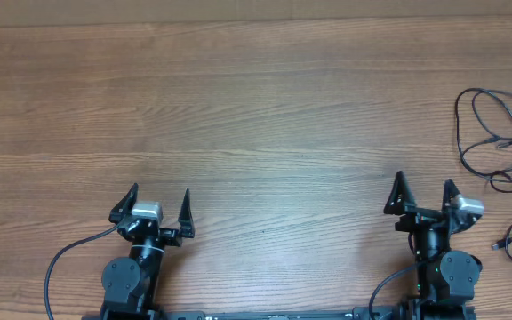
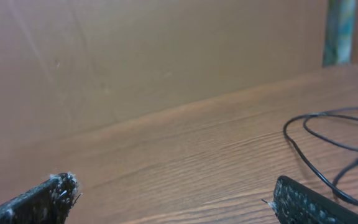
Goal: Untangle cables
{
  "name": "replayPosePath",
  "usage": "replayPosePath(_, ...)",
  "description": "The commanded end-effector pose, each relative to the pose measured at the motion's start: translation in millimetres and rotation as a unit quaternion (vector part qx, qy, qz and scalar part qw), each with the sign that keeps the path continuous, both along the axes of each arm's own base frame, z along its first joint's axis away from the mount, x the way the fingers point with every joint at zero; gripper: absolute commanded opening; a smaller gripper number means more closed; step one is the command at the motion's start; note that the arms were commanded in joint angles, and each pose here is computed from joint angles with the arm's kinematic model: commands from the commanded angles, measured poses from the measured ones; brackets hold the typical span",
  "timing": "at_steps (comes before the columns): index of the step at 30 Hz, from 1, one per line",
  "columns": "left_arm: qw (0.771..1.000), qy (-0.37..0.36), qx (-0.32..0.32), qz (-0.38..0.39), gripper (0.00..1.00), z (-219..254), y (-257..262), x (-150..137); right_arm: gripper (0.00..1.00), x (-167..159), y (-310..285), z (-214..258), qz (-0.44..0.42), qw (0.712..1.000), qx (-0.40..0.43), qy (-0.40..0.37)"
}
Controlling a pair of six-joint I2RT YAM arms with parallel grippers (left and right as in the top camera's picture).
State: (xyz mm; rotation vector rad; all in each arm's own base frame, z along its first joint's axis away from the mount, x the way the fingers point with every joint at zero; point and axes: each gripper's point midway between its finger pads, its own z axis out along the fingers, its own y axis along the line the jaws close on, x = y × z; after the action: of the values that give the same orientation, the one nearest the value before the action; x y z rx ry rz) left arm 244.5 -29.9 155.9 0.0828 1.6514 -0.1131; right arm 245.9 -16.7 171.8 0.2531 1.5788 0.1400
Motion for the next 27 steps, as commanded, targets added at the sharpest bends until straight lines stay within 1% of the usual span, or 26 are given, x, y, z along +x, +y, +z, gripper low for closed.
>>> replayPosePath(1, 1.0, -0.002, -0.005, 0.0, 1.0, 0.1, 0.3, -0.2, 1.0, 0.4, 9.1, -2.3, 0.027, 0.997, -0.07, 0.002)
replayPosePath(2, 1.0, -0.002, -0.005, 0.0, 1.0, 0.1, 0.3, -0.2, 1.0, 0.5, 11.0, -2.3, 0.034, 0.995, -0.093, 0.003)
replayPosePath(5, 1.0, -0.002, -0.005, 0.0, 1.0, 0.1, 0.2, -0.2, 1.0, 0.5, 12.3, -2.3, 0.038, 0.992, -0.118, 0.003)
replayPosePath(27, 1.0, -0.002, -0.005, 0.0, 1.0, 0.0, 0.2, -0.2, 1.0, 0.5, 9.9, -2.2, 0.031, 0.993, -0.114, 0.004)
